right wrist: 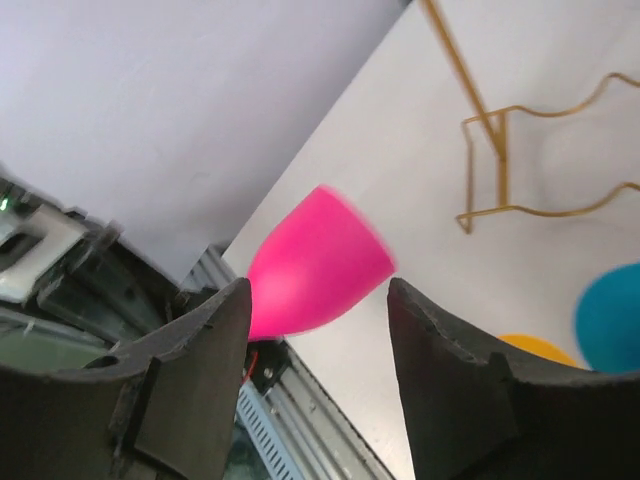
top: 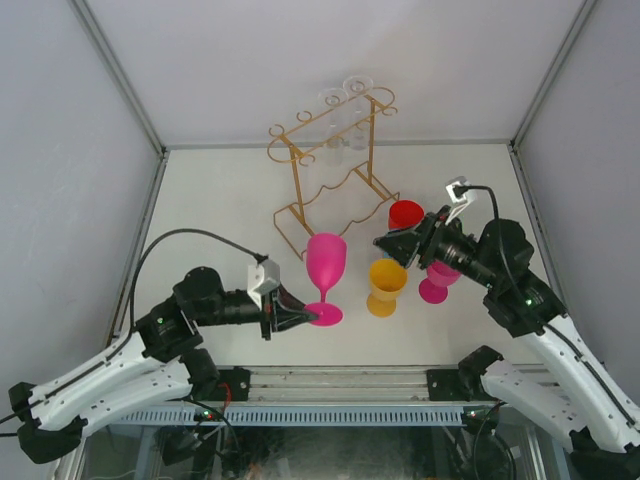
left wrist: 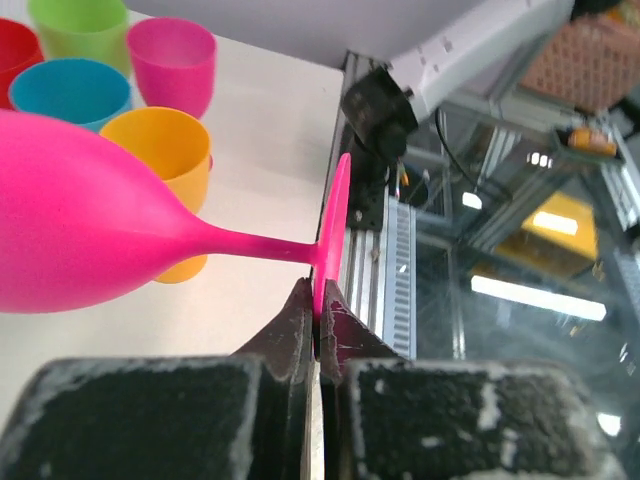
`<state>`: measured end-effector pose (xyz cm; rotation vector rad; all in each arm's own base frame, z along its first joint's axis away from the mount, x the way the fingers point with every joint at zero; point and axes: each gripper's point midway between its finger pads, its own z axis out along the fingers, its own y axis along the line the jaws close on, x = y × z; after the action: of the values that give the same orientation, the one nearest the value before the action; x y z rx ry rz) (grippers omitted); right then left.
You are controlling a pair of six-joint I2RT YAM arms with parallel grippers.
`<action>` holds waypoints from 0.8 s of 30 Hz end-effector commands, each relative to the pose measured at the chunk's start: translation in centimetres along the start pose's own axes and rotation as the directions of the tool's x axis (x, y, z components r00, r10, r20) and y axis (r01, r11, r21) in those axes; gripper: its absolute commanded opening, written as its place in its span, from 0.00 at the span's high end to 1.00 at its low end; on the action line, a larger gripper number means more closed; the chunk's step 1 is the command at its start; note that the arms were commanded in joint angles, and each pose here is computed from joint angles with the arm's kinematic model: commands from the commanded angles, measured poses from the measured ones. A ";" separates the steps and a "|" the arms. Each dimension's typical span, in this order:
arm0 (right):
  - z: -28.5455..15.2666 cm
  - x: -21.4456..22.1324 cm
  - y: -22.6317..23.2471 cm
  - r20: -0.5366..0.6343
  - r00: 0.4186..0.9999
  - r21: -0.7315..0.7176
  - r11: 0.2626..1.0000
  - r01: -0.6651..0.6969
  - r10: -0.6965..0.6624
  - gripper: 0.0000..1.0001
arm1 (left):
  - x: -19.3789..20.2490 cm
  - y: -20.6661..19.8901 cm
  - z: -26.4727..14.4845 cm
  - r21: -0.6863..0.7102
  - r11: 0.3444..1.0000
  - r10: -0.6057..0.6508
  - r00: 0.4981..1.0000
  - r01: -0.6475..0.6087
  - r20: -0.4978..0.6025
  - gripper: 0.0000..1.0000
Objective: Take the wine glass off the wine glass rack
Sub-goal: Place the wine glass at the center of the board.
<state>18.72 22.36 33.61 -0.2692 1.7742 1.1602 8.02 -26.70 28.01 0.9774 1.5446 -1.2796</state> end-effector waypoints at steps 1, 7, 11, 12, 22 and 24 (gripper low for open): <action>-1.2 -1.3 -1.4 -0.031 0.988 0.035 0.988 -0.152 0.153 0.43 | 1.5 -1.6 -0.6 0.146 0.932 0.337 0.942 -0.333 -0.001 1.00; -1.5 -0.9 -0.4 -0.174 0.949 -0.088 0.956 -0.281 0.263 0.40 | 2.0 -4.2 -1.7 0.302 0.847 0.441 0.895 -0.437 0.059 1.00; -1.4 -0.5 0.9 -0.227 0.944 -0.163 0.946 -0.281 0.241 0.40 | 1.6 -5.4 -2.2 0.346 0.816 0.456 0.883 -0.463 0.107 1.00; -1.3 -0.5 1.1 -0.233 0.944 -0.175 0.944 -0.279 0.236 0.40 | 1.6 -5.6 -2.3 0.354 0.811 0.457 0.882 -0.465 0.111 1.00; -1.4 1.3 4.6 -0.394 0.907 -0.359 0.884 -0.301 0.150 0.40 | 1.8 -6.5 -2.4 0.412 0.792 0.445 0.888 -0.450 0.114 1.00; -1.3 1.8 5.3 -0.428 0.894 -0.382 0.871 -0.310 0.130 0.40 | 1.7 -6.4 -2.3 0.412 0.789 0.451 0.885 -0.455 0.114 1.00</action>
<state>15.52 23.73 32.84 -0.4372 1.9865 1.7066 1.51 -25.10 27.48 1.4915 1.0349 -1.2826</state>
